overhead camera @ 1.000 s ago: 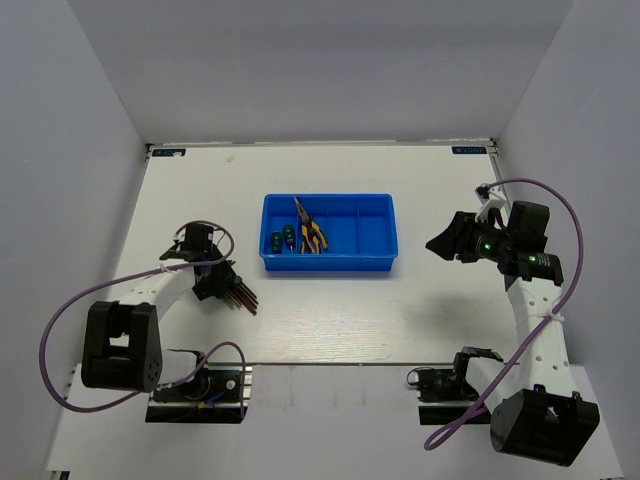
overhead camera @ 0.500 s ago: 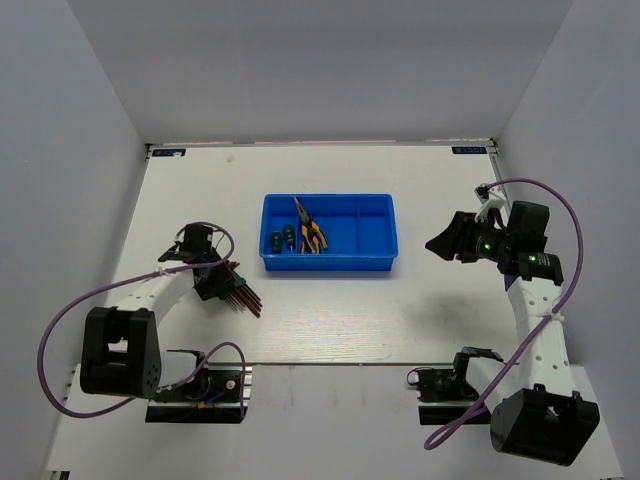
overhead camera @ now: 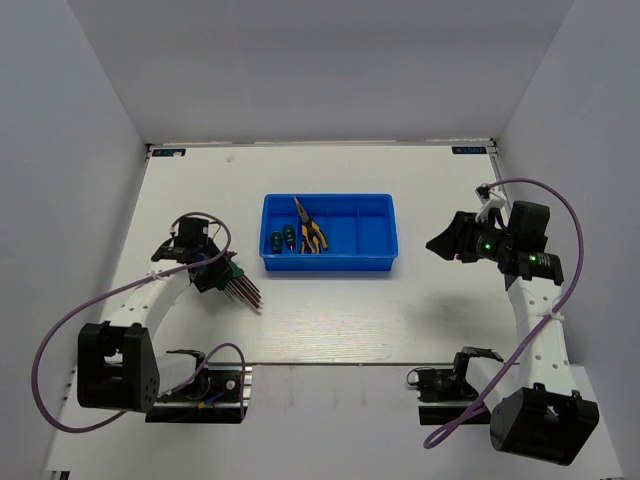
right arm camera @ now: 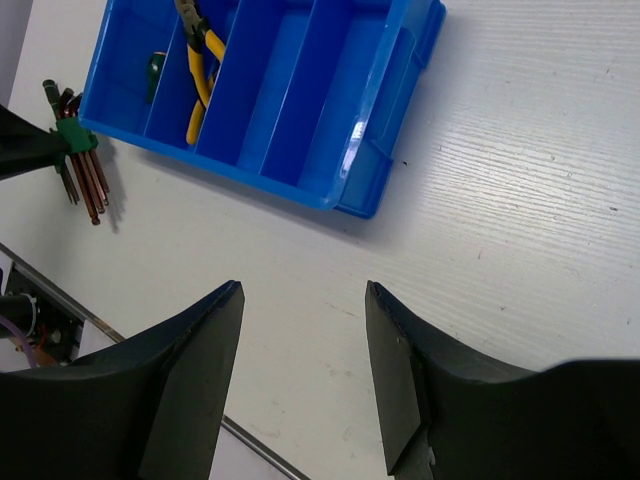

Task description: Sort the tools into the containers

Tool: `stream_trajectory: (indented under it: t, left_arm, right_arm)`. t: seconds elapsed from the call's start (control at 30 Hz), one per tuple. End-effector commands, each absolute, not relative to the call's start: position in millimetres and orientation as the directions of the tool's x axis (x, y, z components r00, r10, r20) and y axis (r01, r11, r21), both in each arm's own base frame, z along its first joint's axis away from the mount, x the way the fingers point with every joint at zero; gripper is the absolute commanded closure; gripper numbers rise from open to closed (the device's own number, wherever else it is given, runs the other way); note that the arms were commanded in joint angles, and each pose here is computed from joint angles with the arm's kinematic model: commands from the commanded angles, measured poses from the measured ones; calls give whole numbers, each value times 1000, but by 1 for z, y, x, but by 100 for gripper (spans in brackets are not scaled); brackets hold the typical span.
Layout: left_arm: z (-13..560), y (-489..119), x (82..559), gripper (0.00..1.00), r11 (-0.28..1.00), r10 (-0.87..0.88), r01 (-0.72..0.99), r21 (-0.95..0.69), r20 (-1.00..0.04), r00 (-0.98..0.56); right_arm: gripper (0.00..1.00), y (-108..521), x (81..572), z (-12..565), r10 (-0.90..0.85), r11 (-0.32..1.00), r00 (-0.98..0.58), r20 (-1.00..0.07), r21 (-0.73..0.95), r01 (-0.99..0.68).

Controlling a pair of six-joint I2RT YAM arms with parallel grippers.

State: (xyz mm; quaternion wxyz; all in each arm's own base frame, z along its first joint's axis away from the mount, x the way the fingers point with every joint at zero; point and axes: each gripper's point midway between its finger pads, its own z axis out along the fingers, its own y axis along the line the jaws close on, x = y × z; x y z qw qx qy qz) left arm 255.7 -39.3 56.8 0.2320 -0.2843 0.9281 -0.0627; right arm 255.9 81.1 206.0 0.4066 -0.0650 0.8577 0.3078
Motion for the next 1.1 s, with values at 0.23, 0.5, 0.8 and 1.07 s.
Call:
stream_trajectory:
  t: [0.23, 0.5, 0.8, 1.07]
  left_arm:
    - [115, -41, 273, 100, 836, -548, -448, -316, -490, -678]
    - [150, -44, 280, 100, 844, -536, -404, -352, -529, -658]
    - [178, -51, 291, 100, 855, -515, -344, -388, -556, -653]
    - [196, -66, 300, 100, 856, -498, -278, -436, -551, -669]
  right_arm:
    - [42, 84, 256, 207, 143, 789, -661, -736, 488, -373]
    - [42, 83, 257, 206, 140, 790, -660, -738, 485, -374]
    - [42, 83, 257, 205, 142, 789, -665, -734, 489, -372]
    - [42, 83, 257, 205, 138, 790, -662, -737, 485, -376]
